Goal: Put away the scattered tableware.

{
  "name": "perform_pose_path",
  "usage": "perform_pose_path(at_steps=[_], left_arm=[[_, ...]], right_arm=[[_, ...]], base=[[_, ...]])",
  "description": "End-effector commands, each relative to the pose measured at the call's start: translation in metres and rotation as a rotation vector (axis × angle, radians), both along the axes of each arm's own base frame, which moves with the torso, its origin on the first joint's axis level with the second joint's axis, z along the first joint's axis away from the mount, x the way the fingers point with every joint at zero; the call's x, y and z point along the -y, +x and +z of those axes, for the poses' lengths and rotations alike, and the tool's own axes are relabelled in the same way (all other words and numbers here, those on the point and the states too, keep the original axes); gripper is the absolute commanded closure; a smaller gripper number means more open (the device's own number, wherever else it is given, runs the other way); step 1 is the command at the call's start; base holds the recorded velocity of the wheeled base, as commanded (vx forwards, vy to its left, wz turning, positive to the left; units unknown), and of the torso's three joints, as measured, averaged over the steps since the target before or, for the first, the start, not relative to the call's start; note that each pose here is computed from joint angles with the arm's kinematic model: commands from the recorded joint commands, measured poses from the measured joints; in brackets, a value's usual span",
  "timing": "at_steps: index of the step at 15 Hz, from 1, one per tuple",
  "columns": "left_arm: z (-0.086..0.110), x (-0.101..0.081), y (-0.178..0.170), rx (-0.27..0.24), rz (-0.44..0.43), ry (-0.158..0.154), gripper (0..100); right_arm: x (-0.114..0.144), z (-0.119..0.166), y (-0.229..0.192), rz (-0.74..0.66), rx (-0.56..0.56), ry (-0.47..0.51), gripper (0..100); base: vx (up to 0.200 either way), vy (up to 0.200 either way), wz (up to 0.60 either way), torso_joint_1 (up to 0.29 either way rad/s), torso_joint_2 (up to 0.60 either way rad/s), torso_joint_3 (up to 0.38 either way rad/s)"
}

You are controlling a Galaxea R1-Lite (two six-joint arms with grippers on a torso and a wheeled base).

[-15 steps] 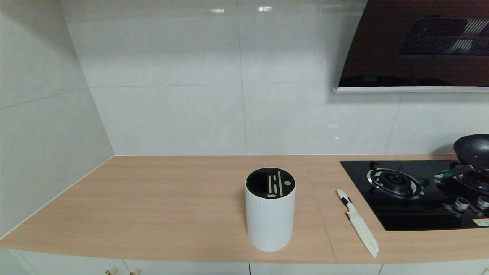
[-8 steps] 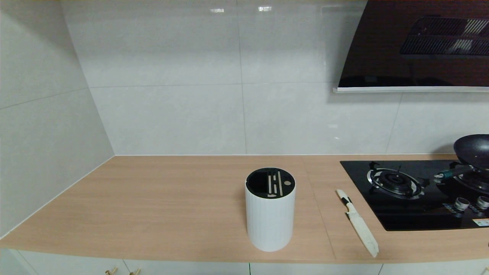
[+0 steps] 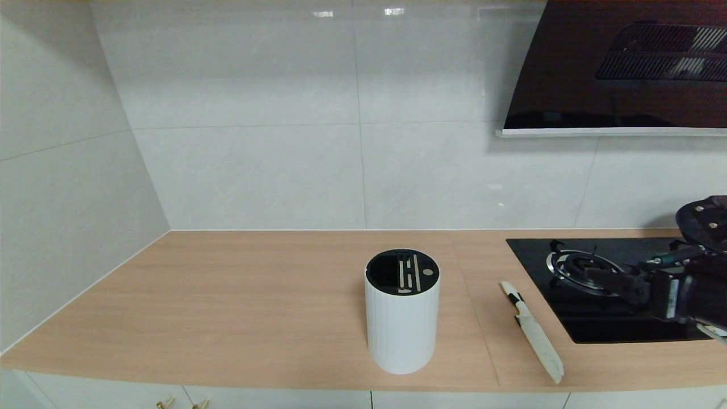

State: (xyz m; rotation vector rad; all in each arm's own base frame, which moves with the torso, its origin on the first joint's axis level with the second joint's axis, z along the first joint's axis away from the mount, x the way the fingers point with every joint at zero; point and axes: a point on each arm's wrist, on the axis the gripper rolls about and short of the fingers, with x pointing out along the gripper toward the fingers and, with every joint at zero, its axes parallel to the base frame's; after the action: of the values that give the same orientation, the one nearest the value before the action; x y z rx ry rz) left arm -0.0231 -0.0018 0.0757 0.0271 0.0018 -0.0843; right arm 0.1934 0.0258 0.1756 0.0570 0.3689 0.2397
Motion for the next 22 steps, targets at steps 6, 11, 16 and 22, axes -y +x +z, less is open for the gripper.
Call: perform_pose_path(at_steps=[6, 11, 16, 22], left_arm=[[0.0, 0.0, 0.0, 0.0, 0.0, 0.0, 0], [0.0, 0.0, 0.0, 0.0, 0.0, 0.0, 0], [0.0, 0.0, 0.0, 0.0, 0.0, 0.0, 0], [0.0, 0.0, 0.0, 0.0, 0.0, 0.0, 0]], right_arm=[[-0.016, -0.108, 0.107, -0.081, -0.165, -0.055, 0], [-0.019, -0.171, 0.133, -0.109, -0.198, -0.082, 0], [-0.02, -0.205, 0.148, -0.109, -0.239, -0.093, 0], [-0.021, -0.232, 0.157, -0.11, -0.281, -0.102, 0]], base=[[0.0, 0.0, 0.0, 0.0, 0.0, 0.0], [0.0, 0.0, 0.0, 0.0, 0.0, 0.0], [0.0, 0.0, 0.0, 0.0, 0.0, 0.0], [0.0, 0.0, 0.0, 0.0, 0.0, 0.0]])
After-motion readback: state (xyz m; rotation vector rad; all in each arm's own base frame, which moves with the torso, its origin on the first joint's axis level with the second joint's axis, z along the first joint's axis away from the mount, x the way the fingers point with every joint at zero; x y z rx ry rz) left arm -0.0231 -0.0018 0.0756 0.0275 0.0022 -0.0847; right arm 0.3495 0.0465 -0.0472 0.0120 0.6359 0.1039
